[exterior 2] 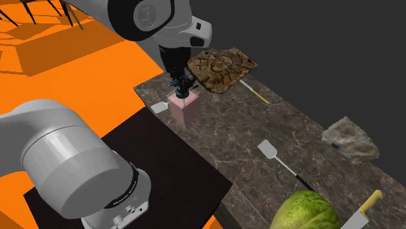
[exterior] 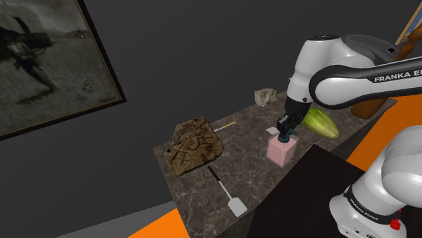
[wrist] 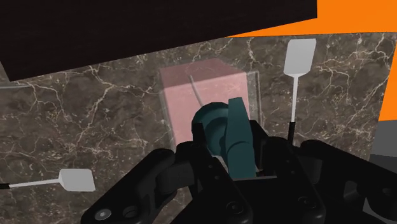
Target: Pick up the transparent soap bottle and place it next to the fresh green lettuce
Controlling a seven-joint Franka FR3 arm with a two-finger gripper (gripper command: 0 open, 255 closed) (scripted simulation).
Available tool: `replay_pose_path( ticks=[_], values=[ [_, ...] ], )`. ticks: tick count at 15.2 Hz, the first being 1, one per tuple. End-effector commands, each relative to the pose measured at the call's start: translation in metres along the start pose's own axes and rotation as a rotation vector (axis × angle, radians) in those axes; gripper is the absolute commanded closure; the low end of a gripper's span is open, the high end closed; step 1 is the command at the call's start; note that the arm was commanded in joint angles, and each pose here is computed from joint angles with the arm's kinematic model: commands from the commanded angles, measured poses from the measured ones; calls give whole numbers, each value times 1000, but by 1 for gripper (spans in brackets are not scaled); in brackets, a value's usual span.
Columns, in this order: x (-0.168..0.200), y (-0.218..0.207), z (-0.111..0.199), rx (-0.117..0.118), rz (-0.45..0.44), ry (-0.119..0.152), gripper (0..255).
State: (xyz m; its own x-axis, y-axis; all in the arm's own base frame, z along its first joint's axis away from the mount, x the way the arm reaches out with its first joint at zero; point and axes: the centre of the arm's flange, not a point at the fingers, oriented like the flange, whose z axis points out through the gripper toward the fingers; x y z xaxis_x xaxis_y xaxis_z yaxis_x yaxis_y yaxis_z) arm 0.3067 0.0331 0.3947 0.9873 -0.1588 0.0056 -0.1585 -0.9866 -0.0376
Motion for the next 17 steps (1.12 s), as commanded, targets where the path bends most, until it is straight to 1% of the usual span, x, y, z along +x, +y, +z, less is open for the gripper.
replay_pose_path(
  ticks=[1, 15, 17],
  values=[
    [0, -1, -11, 0, 0, 0, 255],
    [0, -3, -81, 0, 0, 0, 255],
    [6, 23, -80, 0, 0, 0, 255]
  ],
)
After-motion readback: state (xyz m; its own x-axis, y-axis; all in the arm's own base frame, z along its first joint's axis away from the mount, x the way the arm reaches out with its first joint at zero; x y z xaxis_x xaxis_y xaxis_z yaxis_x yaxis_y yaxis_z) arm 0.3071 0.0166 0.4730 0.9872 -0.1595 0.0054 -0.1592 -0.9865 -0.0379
